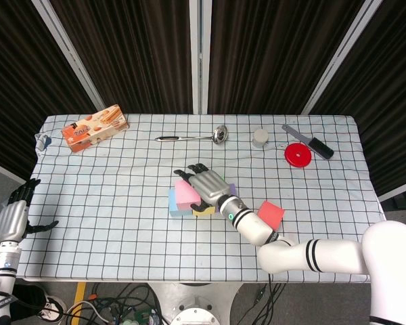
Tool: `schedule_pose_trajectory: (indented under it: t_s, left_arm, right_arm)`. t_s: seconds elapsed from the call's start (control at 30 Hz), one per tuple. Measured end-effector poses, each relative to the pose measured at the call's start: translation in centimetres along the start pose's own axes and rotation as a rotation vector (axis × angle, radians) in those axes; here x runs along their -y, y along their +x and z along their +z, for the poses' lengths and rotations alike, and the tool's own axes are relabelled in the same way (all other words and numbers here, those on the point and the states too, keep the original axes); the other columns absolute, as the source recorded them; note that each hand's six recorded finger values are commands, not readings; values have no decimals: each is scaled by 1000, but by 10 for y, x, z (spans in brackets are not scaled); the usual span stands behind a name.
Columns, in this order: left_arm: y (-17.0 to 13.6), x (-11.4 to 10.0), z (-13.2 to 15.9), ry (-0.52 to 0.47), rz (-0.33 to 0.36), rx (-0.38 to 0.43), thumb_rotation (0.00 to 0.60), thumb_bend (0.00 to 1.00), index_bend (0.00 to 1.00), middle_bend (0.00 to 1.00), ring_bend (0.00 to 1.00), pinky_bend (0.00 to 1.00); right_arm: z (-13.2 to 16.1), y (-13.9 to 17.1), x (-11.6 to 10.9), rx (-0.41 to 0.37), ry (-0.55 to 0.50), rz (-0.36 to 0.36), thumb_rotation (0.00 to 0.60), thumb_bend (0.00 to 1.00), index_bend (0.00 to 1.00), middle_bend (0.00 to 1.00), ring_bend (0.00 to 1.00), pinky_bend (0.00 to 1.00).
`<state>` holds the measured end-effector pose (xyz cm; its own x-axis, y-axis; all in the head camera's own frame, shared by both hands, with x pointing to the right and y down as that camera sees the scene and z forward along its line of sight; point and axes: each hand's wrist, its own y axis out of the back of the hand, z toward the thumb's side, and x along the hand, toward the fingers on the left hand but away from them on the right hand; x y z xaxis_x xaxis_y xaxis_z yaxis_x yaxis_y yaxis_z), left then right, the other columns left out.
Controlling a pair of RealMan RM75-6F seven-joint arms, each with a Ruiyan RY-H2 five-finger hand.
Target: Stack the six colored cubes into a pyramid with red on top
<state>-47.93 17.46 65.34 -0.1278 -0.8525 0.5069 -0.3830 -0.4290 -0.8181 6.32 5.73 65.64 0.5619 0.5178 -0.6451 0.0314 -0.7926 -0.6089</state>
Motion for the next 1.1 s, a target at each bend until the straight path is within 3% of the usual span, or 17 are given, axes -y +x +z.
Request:
schedule_pose_trajectory:
  t_s: [0.13, 0.5, 0.7, 0.93, 1.1]
  left_arm:
    - [1, 1, -1, -6, -3, -6, 600, 0, 75, 26, 0, 35]
    - [0, 0, 1, -4, -3, 1, 600, 0, 75, 26, 0, 35]
    - [0, 0, 0, -4, -2, -4, 600, 0, 75, 26, 0, 35]
    - [2, 2, 3, 7, -6, -3, 600, 0, 75, 26, 0, 35]
    - [3, 6, 8, 18, -15, 7, 600, 0, 75, 26, 0, 35]
  right_arm:
    - [0, 0, 1, -5, -9, 11, 600, 155, 0, 79, 0, 0]
    - [2, 2, -1, -24, -14, 18, 600, 122, 0, 58, 0, 0]
    - [2, 10, -17, -47, 13, -19, 600, 84, 0, 20, 0, 0]
    - [-15, 35, -53, -32, 75, -67, 600, 41, 0, 16, 0, 0]
    - [-38, 47, -49, 18, 65, -29, 600, 44, 0, 37, 0, 0]
